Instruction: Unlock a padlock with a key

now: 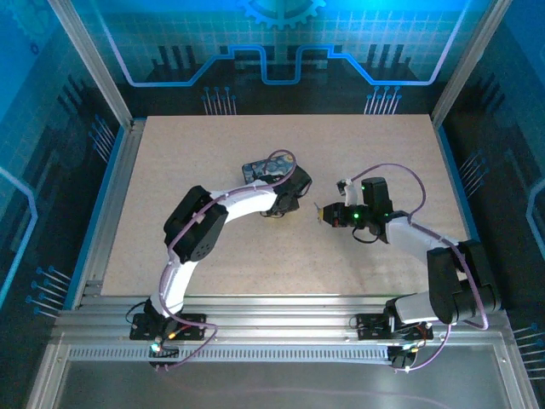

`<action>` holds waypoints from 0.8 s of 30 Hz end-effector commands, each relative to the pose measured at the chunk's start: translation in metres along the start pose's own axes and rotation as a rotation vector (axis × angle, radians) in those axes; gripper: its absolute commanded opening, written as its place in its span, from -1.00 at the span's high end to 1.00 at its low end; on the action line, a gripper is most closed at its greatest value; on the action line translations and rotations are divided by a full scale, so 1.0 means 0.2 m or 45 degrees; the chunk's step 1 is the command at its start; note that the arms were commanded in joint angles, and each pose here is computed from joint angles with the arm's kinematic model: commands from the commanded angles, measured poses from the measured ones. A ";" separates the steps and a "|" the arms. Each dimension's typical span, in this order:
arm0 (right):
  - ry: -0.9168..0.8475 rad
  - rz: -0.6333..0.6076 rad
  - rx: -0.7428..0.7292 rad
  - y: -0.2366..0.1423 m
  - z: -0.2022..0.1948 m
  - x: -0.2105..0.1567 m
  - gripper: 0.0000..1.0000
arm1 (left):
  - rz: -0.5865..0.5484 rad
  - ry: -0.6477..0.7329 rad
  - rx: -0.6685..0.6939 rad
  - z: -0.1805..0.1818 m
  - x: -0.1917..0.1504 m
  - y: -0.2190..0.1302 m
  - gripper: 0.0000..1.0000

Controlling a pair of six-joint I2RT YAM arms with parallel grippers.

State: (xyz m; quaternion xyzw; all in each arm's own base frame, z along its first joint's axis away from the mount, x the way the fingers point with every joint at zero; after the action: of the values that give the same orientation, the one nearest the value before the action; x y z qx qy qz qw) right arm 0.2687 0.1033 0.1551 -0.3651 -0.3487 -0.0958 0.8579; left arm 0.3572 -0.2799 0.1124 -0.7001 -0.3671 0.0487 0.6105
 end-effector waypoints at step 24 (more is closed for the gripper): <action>-0.101 0.085 0.190 0.01 0.21 -0.08 1.00 | 0.381 -0.148 -0.316 0.15 0.24 -0.33 1.00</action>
State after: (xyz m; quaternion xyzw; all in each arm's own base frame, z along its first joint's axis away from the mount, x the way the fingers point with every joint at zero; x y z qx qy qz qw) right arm 0.2434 0.1259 0.1587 -0.3400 -0.3672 -0.0468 0.8645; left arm 0.3454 -0.2323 0.1471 -0.7517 -0.3165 0.1115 0.5677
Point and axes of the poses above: each hand's point on the last joint's axis, 136 mm out from that joint toward the fingers, its own y axis out along the fingers, its own z axis along the line the jaws close on, x = y × z, the point moved 10 cm from there along -y, back along the fingers, and after that the axes turned 15 degrees about -y, right-handed, at the moved point
